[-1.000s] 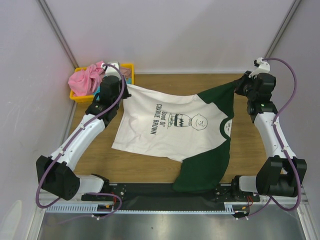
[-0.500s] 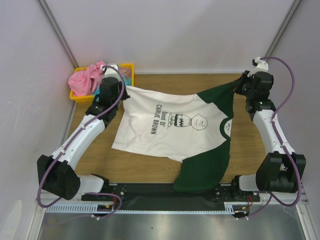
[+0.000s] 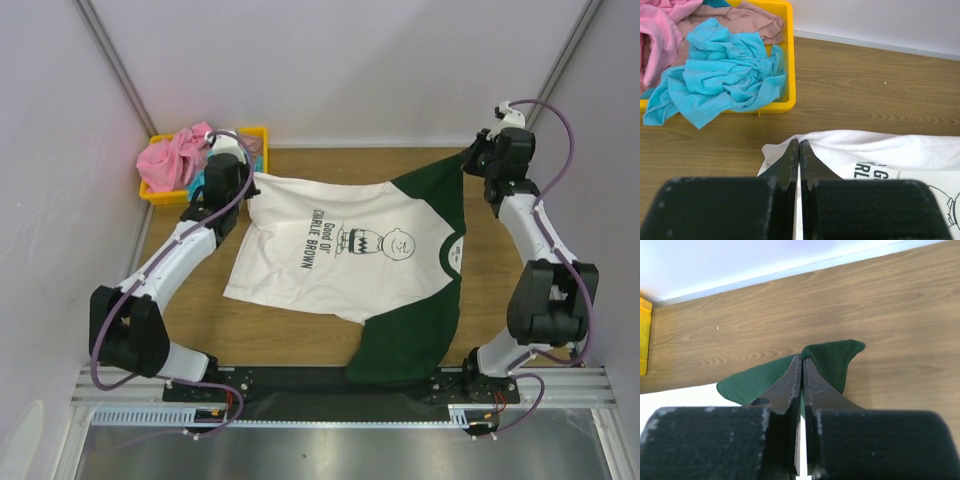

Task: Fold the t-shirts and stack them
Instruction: Flatten the tshirt out

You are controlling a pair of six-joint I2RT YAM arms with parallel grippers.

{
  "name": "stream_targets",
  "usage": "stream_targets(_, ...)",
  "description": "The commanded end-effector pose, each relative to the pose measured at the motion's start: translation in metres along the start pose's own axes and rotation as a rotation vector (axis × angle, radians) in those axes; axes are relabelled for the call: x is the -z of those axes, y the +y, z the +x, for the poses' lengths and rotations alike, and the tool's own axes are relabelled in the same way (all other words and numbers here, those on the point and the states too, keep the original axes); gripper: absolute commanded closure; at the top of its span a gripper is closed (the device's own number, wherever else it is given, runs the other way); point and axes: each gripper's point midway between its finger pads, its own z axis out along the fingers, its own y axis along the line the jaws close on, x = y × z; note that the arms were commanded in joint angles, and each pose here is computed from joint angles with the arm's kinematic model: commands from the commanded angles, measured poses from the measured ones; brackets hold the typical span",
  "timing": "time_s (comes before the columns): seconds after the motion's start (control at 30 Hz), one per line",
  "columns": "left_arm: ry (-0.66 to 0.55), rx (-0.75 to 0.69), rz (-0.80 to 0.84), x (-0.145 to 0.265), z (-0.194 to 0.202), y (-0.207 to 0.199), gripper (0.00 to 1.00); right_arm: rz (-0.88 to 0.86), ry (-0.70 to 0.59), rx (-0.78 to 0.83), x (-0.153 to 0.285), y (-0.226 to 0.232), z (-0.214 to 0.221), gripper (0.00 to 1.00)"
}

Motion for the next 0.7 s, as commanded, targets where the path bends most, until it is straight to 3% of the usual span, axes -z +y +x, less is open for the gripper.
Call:
stream_targets(0.0,-0.047,0.021,0.01,-0.016,-0.01,-0.002,1.0,-0.042,-0.089,0.031,-0.019,0.009,-0.034,1.0)
stream_targets(0.27,-0.081,0.021,-0.006,-0.045,-0.013,0.003,1.0,-0.05,-0.064,0.032,-0.06,0.003,-0.023,1.0)
stream_targets(0.4,-0.139,-0.045,0.064,-0.057,-0.023,-0.01,1.0,-0.037,-0.084,0.034,-0.073,-0.002,-0.032,1.0)
stream_targets(0.67,-0.142,-0.15,0.071,-0.087,-0.017,-0.013,1.0,-0.057,-0.045,0.025,-0.111,-0.016,-0.024,1.0)
